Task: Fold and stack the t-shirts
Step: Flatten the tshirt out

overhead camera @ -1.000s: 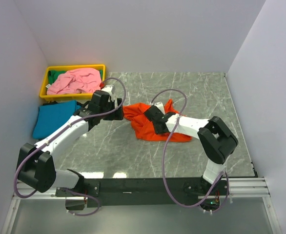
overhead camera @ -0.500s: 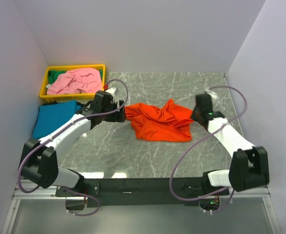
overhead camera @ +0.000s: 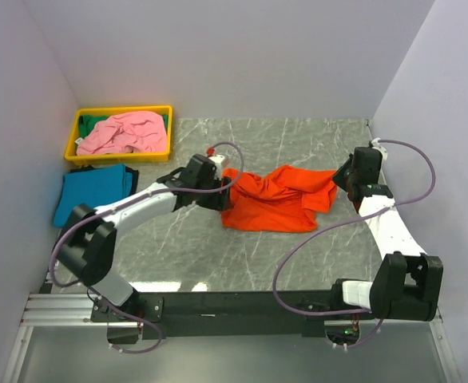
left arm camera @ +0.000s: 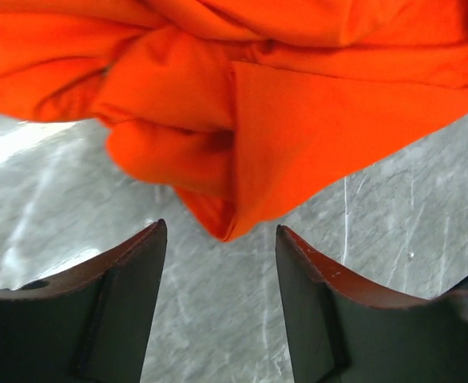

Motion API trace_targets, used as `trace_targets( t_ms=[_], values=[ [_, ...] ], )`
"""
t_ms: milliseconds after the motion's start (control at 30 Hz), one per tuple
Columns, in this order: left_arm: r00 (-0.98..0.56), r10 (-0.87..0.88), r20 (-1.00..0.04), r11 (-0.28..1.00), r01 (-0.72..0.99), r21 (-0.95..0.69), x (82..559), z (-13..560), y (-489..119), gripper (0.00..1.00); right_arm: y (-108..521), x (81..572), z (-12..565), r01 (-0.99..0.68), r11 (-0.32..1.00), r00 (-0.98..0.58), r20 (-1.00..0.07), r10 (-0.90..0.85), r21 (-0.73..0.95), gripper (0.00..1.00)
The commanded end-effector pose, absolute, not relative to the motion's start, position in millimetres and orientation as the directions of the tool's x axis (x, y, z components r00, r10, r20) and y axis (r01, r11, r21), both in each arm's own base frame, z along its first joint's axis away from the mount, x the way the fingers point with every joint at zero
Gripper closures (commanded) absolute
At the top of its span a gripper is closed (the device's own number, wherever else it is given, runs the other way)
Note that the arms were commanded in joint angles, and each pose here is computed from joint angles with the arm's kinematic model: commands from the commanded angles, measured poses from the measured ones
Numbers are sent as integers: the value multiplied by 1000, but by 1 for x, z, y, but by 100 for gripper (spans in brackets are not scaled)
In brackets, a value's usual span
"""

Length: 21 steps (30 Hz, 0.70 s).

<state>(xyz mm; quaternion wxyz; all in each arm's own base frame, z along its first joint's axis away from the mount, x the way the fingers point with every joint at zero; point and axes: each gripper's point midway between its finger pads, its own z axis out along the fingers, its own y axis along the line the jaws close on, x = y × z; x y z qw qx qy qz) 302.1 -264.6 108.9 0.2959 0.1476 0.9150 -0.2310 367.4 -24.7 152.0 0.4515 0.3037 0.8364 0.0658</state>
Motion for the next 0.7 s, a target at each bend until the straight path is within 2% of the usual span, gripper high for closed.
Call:
trace_targets(
  t_ms=[0,33,100,133,367,667],
  values=[
    [-744,159,-650,834,453,-315,314,123,-292,39,-19,381,173,382,826,-385,-741,550,415,100],
    [-752,175,-636,839,452,-303,315,114,-295,43,-21,381,171,383,827,-388,-741,548,411,100],
    [-743,188,-642,835,465,-294,319,118,-308,46,-20,379,168,379,833,-398,-742,540,403,100],
    [-764,202,-613,844,453,-287,319,105,-309,46,-21,378,166,381,833,-400,-741,540,401,100],
    [-778,219,-588,857,441,-265,330,88,-325,44,-26,373,162,379,836,-400,-745,534,397,100],
    [-790,246,-562,850,454,-266,336,70,-343,46,-31,369,151,379,832,-410,-732,544,406,100]
  ],
)
